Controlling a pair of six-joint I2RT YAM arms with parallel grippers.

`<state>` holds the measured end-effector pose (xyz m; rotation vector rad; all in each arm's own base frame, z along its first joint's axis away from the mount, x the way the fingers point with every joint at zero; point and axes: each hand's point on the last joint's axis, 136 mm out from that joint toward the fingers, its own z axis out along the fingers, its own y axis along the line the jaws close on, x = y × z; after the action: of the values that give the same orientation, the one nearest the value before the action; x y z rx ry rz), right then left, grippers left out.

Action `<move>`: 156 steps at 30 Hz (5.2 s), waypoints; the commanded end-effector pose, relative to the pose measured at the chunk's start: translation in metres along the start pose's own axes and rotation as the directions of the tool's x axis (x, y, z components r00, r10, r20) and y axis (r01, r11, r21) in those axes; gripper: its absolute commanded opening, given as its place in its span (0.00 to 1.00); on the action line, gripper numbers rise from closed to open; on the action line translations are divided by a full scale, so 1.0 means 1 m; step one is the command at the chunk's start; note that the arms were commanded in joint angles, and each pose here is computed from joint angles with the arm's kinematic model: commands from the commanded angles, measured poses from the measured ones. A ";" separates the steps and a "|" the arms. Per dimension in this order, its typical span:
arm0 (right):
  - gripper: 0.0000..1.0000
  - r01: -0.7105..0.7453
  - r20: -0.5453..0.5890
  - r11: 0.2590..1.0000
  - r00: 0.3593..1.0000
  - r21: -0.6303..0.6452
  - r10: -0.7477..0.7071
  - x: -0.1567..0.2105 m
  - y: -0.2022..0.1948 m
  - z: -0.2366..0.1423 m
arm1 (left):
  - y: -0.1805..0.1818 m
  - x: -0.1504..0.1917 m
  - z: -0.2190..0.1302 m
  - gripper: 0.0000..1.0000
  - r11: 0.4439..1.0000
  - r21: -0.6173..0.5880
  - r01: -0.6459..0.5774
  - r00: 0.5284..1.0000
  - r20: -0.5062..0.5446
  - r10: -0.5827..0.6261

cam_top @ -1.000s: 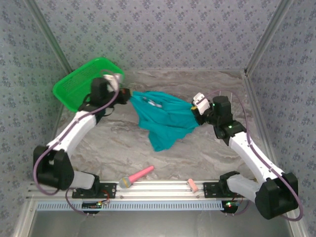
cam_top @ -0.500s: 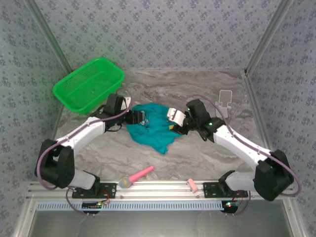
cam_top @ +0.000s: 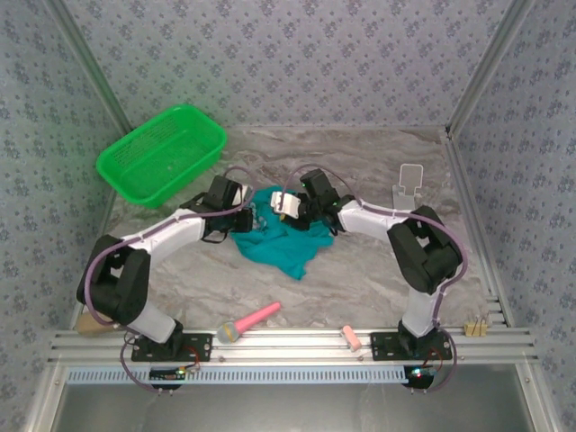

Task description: Fold the inside-out t-shirt

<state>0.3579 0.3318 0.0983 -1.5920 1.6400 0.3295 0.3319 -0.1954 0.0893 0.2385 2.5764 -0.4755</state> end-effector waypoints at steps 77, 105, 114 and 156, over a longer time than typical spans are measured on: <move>0.45 -0.076 -0.056 0.996 0.996 -0.036 0.074 0.023 0.059 -0.062 | -0.066 0.077 -0.020 0.59 0.961 0.194 -0.198 0.966 -0.126 0.224; 0.87 -0.943 0.162 0.327 0.333 0.063 0.929 -0.034 0.011 -0.161 | -0.113 -0.024 -0.111 0.00 0.917 0.319 -0.240 0.959 0.224 0.173; 0.41 -0.920 0.179 0.293 0.344 0.261 0.922 -0.013 0.078 -0.124 | -0.115 -0.026 -0.114 0.00 0.904 0.367 -0.219 0.965 0.216 0.147; 0.15 -0.882 -0.094 0.188 0.164 0.432 0.982 0.076 0.087 -0.097 | -0.057 0.057 -0.028 0.39 0.956 0.292 -0.025 0.999 -0.034 0.036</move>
<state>0.2612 0.2203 0.0914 -0.0167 2.6549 0.3768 0.2594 -0.2291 0.1014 0.3785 2.5392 -0.7964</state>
